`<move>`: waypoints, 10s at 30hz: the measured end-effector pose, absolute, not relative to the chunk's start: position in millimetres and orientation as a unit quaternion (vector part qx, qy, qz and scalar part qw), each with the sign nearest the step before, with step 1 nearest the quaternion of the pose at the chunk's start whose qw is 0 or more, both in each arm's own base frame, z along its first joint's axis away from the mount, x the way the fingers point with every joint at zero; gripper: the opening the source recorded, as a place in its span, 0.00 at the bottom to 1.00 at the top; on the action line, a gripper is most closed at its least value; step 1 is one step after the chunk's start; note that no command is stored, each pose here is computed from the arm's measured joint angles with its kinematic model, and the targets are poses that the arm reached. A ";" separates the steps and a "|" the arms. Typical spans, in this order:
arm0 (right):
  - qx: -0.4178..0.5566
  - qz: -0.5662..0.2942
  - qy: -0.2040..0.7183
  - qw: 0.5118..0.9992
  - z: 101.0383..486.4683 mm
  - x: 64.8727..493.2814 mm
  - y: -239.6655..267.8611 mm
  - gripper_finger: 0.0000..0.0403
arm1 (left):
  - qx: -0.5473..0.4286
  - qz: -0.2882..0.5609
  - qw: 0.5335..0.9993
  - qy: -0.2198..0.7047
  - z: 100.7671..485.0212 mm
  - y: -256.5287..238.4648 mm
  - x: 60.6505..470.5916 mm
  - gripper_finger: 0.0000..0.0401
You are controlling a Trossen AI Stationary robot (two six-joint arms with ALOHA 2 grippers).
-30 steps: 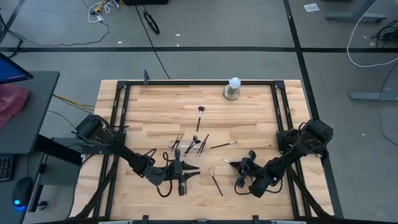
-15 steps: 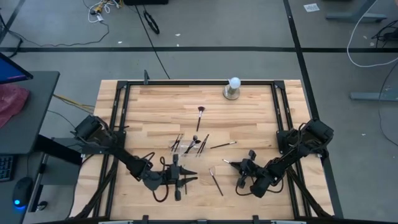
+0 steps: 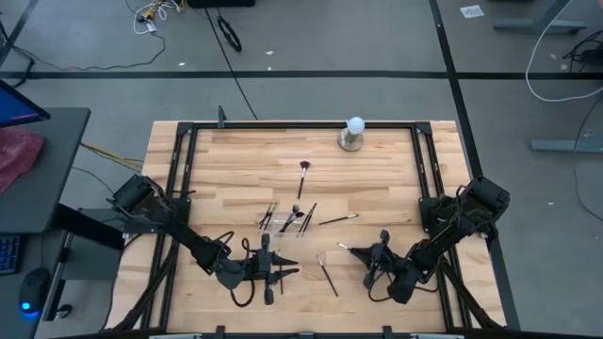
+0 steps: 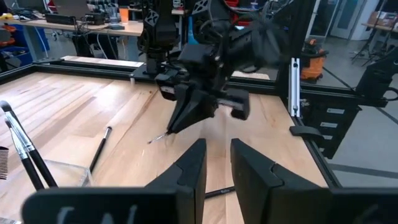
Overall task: Put items in baskets/containers
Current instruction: Put the eyeshadow brush into the transparent organizer
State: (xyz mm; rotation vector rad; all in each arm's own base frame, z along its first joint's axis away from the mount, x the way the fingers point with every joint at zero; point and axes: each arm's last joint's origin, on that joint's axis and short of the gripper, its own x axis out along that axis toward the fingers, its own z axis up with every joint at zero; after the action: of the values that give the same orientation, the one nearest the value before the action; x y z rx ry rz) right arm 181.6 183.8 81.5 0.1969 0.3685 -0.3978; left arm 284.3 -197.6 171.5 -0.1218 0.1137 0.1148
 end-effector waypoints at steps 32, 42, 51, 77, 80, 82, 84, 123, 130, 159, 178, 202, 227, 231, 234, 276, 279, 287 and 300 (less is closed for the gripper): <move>0.023 0.178 -0.113 0.977 179.5 215.5 223.3 0.02 | 0.134 -0.045 0.989 -0.045 219.7 -245.5 373.1 0.51; 0.022 0.186 -0.114 0.976 179.8 215.9 223.4 0.02 | 0.119 -0.044 0.988 -0.088 218.0 -243.0 387.0 0.44; 0.022 0.186 -0.114 0.976 179.7 215.9 223.4 0.02 | 0.114 -0.081 0.984 -0.112 220.1 -243.6 387.2 0.25; 0.038 0.168 -0.065 0.983 170.9 217.7 223.9 0.22 | 0.102 -0.107 0.983 -0.106 218.3 -246.7 385.9 0.02; 0.035 0.156 -0.050 0.986 169.5 216.2 224.1 0.32 | 0.102 -0.107 0.984 -0.103 217.8 -249.5 384.1 0.02; 0.030 0.145 -0.034 0.988 169.4 211.8 223.9 0.38 | 0.104 -0.105 0.984 -0.095 219.5 -251.8 381.7 0.02; 0.033 0.124 -0.017 0.992 170.5 205.0 222.0 0.43 | 0.102 -0.100 0.987 -0.076 224.0 -252.9 378.4 0.02; 0.107 -0.019 0.104 0.989 138.4 192.2 192.7 0.49 | 0.039 0.202 0.944 0.259 289.6 -131.1 322.5 0.03; 0.107 -0.019 0.104 0.989 138.4 192.3 192.7 0.49 | 0.034 0.217 0.936 0.275 280.1 -117.3 320.7 0.04; 0.108 -0.020 0.103 0.989 138.7 192.8 192.4 0.49 | -0.123 0.233 0.905 0.334 218.3 -67.9 319.4 0.09; 0.110 -0.026 0.102 0.988 138.9 195.5 190.0 0.49 | -0.139 0.183 0.934 0.273 273.3 -84.2 306.2 0.35; 0.109 -0.032 0.102 0.988 138.7 197.5 187.8 0.49 | -0.234 0.100 0.907 0.337 187.9 -257.8 256.1 0.24; 0.106 -0.032 0.102 0.989 138.5 197.8 187.2 0.49 | -0.237 0.299 0.892 0.243 99.7 -238.0 285.6 0.52; 0.108 -0.033 0.102 0.988 138.4 197.7 187.2 0.49 | -0.223 0.311 0.890 0.249 88.0 -233.9 288.8 0.48; 0.108 -0.033 0.102 0.988 138.4 197.7 187.2 0.49 | -0.217 0.315 0.889 0.251 84.4 -233.0 289.1 0.45; 0.102 -0.033 0.105 0.989 137.8 197.6 187.0 0.49 | -0.080 0.301 0.908 0.280 81.6 -232.0 279.7 0.31; 0.101 -0.033 0.105 0.989 137.8 197.6 187.0 0.49 | -0.075 0.290 0.911 0.282 80.0 -231.5 286.1 0.25; 0.102 -0.033 0.105 0.989 137.8 197.6 187.0 0.49 | -0.071 0.291 0.908 0.293 65.8 -228.1 292.9 0.06; 0.104 -0.033 0.105 0.988 137.9 197.6 187.0 0.49 | -0.064 0.259 0.913 0.310 85.9 -237.9 280.5 0.03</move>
State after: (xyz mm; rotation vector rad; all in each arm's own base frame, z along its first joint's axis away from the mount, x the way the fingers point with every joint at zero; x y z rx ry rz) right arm 197.6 187.0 137.9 0.2085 0.2104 -0.0667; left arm 280.5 -237.9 85.9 -0.1325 0.6388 0.5333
